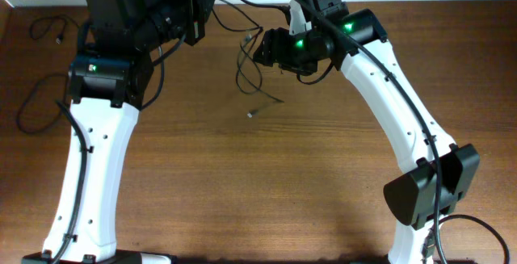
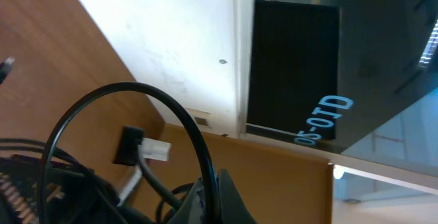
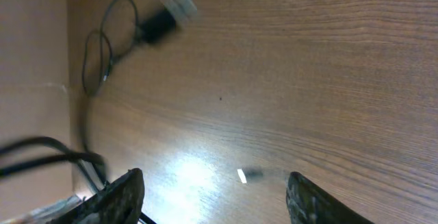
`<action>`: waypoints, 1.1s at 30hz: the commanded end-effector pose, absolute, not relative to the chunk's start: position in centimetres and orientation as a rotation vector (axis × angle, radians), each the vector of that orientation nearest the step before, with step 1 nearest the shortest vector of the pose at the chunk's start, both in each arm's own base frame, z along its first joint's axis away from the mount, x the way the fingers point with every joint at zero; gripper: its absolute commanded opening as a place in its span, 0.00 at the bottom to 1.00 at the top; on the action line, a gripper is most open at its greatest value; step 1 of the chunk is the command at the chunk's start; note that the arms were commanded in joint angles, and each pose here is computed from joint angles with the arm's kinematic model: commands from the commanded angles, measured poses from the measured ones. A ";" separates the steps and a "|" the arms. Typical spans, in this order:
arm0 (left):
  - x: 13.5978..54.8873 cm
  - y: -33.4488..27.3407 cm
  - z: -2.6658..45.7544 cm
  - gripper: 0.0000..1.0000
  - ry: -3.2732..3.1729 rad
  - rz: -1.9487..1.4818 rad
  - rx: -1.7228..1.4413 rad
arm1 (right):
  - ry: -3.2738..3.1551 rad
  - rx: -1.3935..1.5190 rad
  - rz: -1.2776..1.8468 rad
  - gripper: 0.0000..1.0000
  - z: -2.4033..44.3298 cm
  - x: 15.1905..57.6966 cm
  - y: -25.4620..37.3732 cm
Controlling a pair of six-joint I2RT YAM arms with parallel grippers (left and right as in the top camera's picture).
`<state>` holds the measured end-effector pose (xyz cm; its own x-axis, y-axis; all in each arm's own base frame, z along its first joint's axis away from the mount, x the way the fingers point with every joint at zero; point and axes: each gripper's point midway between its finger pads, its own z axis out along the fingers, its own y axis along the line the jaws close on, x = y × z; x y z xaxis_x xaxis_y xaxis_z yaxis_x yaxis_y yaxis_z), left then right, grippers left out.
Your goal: Untangle cables
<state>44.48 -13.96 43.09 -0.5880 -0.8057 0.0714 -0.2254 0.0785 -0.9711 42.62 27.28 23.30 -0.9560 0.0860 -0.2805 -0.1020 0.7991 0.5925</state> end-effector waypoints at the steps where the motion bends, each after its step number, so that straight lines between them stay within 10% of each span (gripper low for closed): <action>1: 44.7 -13.7 44.0 0.00 1.813 -1.605 -1.088 | 2.744 0.017 0.893 0.62 21.0 42.5 29.0; 10: 45.2 -12.1 43.5 0.00 1.782 -1.554 -1.142 | 2.740 0.007 1.009 0.55 21.5 42.5 29.3; 24: 45.6 -10.6 42.9 0.00 1.759 -1.508 -1.197 | 2.589 -0.204 1.354 0.70 26.9 41.3 29.4; 33: 45.3 -11.1 43.0 0.00 1.773 -1.553 -1.212 | 2.651 -0.116 0.902 0.72 22.8 42.4 30.7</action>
